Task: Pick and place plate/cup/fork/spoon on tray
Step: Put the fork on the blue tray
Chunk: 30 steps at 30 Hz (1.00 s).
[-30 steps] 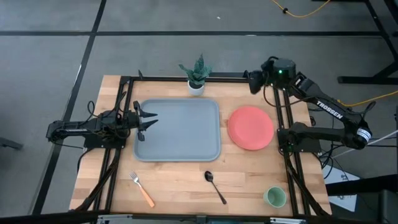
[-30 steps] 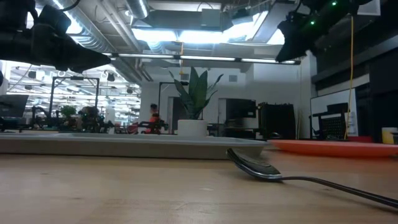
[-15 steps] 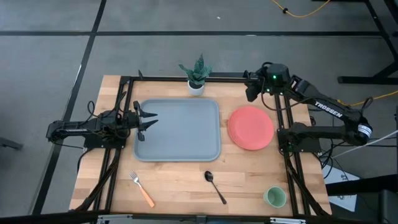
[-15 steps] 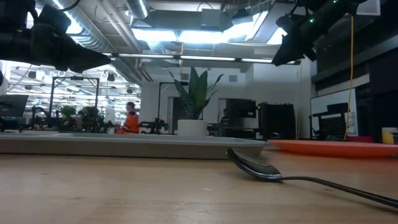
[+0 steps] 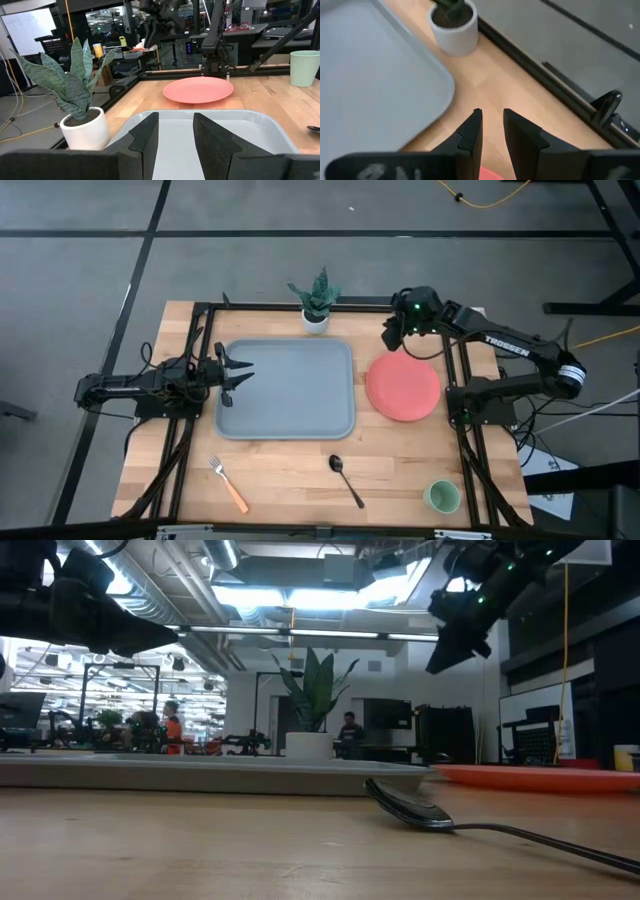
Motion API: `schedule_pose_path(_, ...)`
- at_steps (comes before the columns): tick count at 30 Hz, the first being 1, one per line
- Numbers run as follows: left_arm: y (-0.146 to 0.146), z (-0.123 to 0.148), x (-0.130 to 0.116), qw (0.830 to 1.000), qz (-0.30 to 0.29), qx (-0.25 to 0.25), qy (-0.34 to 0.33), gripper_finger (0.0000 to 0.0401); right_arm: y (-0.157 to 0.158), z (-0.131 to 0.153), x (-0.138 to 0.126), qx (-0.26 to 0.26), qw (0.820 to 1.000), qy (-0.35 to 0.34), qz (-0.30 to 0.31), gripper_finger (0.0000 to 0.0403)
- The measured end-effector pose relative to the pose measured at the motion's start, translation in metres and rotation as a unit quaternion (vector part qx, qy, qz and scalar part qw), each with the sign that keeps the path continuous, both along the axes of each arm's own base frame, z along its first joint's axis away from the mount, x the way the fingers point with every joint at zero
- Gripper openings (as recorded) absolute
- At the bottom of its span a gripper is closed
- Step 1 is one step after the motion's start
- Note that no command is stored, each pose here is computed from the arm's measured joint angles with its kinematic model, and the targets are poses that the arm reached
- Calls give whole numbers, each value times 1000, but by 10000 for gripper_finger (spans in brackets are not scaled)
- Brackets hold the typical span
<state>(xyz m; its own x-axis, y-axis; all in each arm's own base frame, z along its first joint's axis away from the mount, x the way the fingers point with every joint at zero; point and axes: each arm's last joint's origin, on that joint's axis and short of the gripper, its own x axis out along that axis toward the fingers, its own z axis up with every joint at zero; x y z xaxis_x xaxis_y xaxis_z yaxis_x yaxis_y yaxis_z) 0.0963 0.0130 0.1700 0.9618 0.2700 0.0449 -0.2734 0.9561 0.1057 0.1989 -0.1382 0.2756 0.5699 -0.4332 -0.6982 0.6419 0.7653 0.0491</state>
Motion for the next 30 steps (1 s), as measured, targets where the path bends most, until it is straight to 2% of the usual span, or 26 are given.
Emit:
schedule_pose_path(4,0,0,0,1000,0,0,0,116,-1,-9,7,21,1000,10,-2,83)
schedule_pose_path(8,0,0,0,1000,0,0,0,116,0,-11,8,10,999,28,18,83)
schedule_pose_path(11,0,0,0,1000,0,0,0,116,5,-9,-1,23,999,47,-9,83)
schedule_pose_path(15,0,0,0,1000,0,0,0,116,23,0,-23,55,996,68,-16,83)
schedule_pose_path(18,0,0,0,1000,0,0,0,116,39,14,-36,53,998,40,-22,83)
schedule_pose_path(24,0,0,0,1000,0,0,0,116,71,38,-54,16,999,-33,-21,83)
schedule_pose_path(30,0,0,0,1000,0,0,0,116,102,35,-69,23,996,-82,33,83)
